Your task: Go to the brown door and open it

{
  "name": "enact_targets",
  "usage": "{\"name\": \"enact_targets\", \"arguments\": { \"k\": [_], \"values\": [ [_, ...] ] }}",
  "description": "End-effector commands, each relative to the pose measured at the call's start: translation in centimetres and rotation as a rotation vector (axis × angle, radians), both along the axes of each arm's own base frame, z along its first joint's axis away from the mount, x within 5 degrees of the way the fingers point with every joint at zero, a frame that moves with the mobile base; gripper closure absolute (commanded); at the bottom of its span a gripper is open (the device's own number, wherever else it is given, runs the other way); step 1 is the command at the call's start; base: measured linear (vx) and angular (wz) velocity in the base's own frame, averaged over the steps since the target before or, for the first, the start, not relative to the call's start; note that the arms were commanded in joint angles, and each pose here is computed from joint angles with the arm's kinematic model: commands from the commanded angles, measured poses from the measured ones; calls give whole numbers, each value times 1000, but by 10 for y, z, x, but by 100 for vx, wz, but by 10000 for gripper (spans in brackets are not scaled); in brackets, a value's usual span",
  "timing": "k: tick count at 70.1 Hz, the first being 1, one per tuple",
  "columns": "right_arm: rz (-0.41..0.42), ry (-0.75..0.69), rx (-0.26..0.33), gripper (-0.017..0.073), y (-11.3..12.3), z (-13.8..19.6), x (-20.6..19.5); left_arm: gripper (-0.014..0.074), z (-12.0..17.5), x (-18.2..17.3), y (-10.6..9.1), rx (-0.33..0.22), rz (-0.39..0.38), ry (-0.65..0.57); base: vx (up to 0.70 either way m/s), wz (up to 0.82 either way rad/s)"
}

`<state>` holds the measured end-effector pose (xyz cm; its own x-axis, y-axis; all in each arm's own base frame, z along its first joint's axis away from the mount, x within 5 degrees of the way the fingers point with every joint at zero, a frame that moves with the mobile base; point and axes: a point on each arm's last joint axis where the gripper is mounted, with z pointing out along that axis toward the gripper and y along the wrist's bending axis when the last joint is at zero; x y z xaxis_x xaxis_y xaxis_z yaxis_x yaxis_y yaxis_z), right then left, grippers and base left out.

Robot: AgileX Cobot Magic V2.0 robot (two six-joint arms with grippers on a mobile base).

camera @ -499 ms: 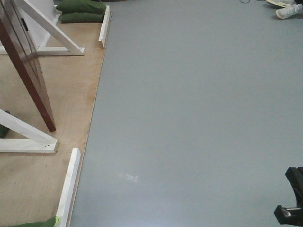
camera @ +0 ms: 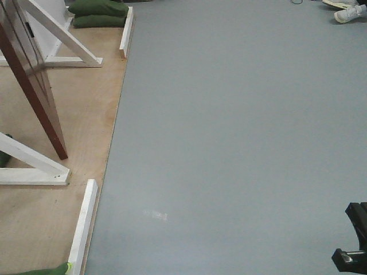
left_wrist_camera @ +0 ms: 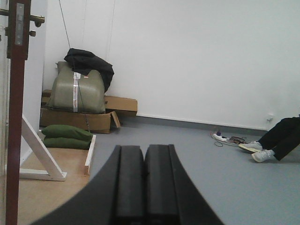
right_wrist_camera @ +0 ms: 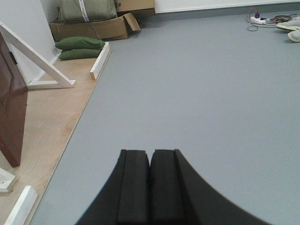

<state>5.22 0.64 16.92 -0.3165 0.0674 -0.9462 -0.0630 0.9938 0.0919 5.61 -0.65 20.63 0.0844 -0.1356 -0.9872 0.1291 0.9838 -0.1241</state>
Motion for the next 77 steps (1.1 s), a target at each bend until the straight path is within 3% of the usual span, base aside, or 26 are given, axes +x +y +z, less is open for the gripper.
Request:
{"name": "enact_targets", "arguments": {
  "k": [1,77],
  "values": [
    [-7,-94,-10,559,-1,7,1,577,2,-2,1,-3,8,-83,0,0],
    [-7,-94,-10,559,-1,7,1,577,2,-2,1,-3,8,-83,7,-4]
  ]
}}
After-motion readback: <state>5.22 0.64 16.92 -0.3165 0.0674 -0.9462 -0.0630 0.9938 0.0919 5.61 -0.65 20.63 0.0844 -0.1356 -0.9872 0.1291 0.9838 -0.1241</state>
